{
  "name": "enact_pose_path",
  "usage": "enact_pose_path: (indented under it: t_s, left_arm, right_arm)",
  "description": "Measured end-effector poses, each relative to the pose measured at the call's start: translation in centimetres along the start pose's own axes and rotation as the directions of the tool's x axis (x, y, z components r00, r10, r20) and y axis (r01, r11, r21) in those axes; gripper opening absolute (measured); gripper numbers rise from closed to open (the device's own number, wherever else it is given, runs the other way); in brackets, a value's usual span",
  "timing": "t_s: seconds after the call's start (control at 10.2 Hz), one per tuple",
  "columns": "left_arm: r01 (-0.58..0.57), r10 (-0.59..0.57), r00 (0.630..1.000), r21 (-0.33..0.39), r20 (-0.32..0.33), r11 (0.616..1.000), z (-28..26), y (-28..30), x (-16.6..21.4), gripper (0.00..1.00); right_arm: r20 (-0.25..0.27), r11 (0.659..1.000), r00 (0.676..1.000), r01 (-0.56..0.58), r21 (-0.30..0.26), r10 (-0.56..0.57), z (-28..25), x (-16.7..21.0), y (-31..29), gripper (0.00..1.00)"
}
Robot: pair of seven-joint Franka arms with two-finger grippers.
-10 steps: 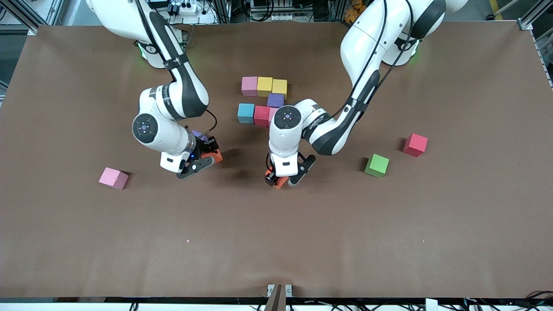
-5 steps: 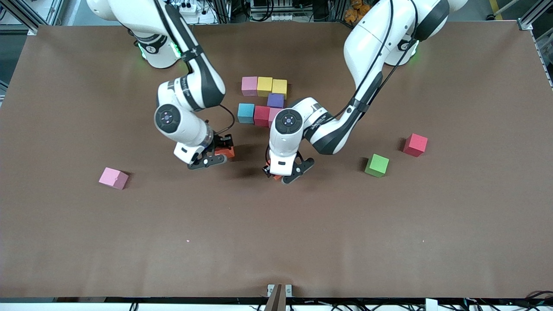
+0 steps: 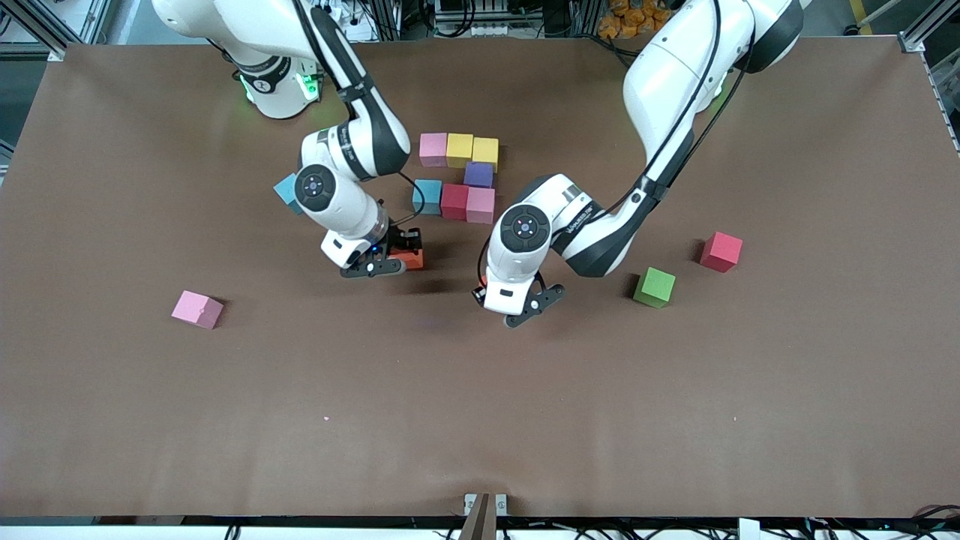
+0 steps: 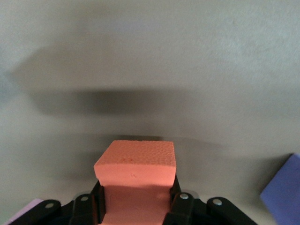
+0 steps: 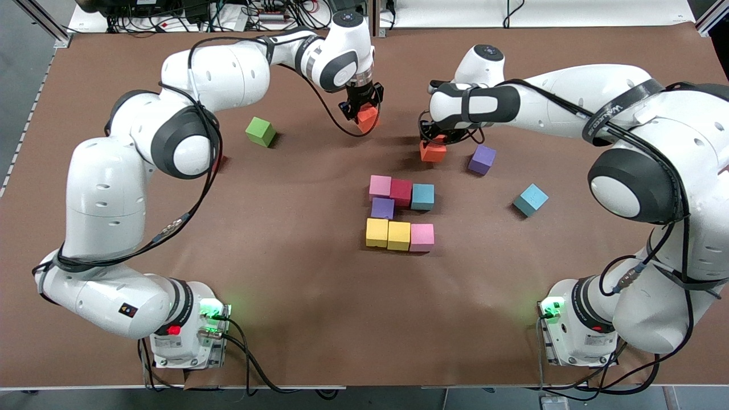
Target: Form number 2 with 11 blocks
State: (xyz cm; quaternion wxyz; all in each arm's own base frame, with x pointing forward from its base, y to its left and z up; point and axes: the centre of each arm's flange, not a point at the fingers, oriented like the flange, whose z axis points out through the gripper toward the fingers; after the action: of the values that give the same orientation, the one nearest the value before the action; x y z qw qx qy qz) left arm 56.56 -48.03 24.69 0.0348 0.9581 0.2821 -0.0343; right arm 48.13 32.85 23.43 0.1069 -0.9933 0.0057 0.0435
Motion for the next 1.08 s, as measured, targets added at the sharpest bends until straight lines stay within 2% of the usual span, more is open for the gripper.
enact_pose_path:
  t_s: [0.39, 0.79, 1.08]
  left_arm:
    - [-0.006, 0.006, 1.0, 0.004, 0.005, 1.0, 0.2, 0.0, -0.5, 0.6]
    - [-0.016, 0.016, 1.0, 0.015, 0.009, 1.0, 0.3, -0.1, -0.6, 0.6]
    - [-0.03, 0.03, 0.999, 0.02, 0.012, 0.999, 0.3, -0.1, -0.8, 0.6]
  right_arm:
    - [-0.007, 0.997, 0.997, -0.077, -0.012, 0.077, 1.5, -2.2, -2.8, 0.53]
    - [0.001, 0.995, 0.996, -0.086, -0.044, 0.086, 3.6, -3.2, -2.7, 0.53]
    - [0.001, 0.995, 0.996, -0.086, -0.045, 0.086, 3.6, -3.3, -2.6, 0.53]
